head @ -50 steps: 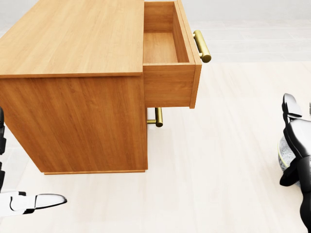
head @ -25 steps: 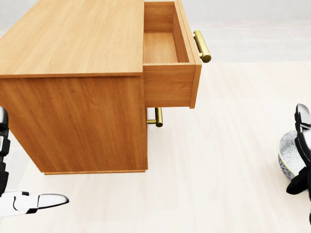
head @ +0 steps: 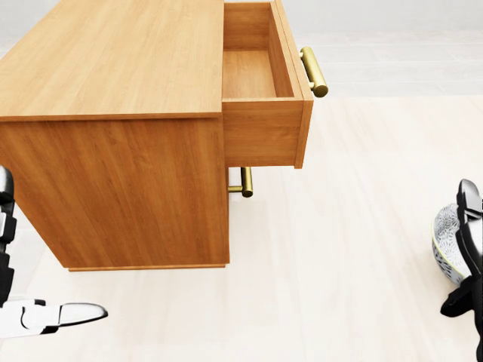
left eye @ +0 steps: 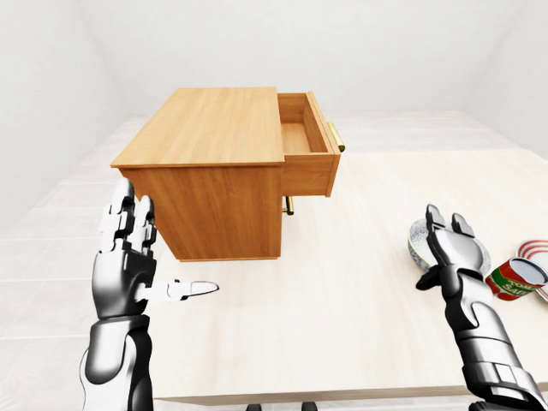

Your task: Put the bowl on top of the cabinet.

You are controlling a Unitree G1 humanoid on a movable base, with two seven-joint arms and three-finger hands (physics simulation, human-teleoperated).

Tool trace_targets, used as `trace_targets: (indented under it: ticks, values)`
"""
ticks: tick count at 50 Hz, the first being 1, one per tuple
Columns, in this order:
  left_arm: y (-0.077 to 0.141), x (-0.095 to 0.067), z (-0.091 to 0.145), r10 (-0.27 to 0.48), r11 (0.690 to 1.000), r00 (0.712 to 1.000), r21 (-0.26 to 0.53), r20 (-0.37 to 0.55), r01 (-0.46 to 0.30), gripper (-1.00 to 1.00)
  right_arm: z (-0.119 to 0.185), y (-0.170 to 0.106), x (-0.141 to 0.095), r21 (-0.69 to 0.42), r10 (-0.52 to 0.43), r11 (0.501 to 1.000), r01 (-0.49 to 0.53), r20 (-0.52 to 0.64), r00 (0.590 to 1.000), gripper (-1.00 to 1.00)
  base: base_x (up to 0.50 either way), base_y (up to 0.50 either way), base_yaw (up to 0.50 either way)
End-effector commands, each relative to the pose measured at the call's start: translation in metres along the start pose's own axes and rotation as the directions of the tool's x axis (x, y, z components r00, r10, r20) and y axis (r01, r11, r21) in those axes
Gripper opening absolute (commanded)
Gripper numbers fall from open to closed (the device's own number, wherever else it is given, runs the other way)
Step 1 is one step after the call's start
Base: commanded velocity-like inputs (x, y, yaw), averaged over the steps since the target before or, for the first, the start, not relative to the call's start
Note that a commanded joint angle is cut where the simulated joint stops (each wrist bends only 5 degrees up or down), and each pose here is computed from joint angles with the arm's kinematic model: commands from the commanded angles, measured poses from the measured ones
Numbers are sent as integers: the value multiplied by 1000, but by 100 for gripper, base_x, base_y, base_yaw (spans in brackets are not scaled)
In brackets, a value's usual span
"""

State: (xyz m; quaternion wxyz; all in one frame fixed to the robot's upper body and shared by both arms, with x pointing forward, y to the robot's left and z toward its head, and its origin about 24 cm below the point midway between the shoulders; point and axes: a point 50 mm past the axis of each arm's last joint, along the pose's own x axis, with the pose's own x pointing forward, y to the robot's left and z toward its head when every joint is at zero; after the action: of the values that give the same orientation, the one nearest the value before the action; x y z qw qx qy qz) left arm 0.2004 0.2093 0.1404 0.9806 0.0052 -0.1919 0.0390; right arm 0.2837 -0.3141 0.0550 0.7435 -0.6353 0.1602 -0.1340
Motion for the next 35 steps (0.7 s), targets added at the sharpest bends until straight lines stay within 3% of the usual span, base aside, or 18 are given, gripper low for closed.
trace_targets:
  ticks: [1, 35]
  values:
    - [0, -1, 2, -3, 1000, 1000, -1, 8, 3, 100, 0, 6, -7, -7, 8, 1000, -8, 13, 1000, 100, 0, 0, 0]
    - [1, 1, 4, 1, 1000, 1000, 3, 17, -1, 100, -21, 22, -8, 36, 27, 999, -24, -76, 997, 100, 0, 0, 0]
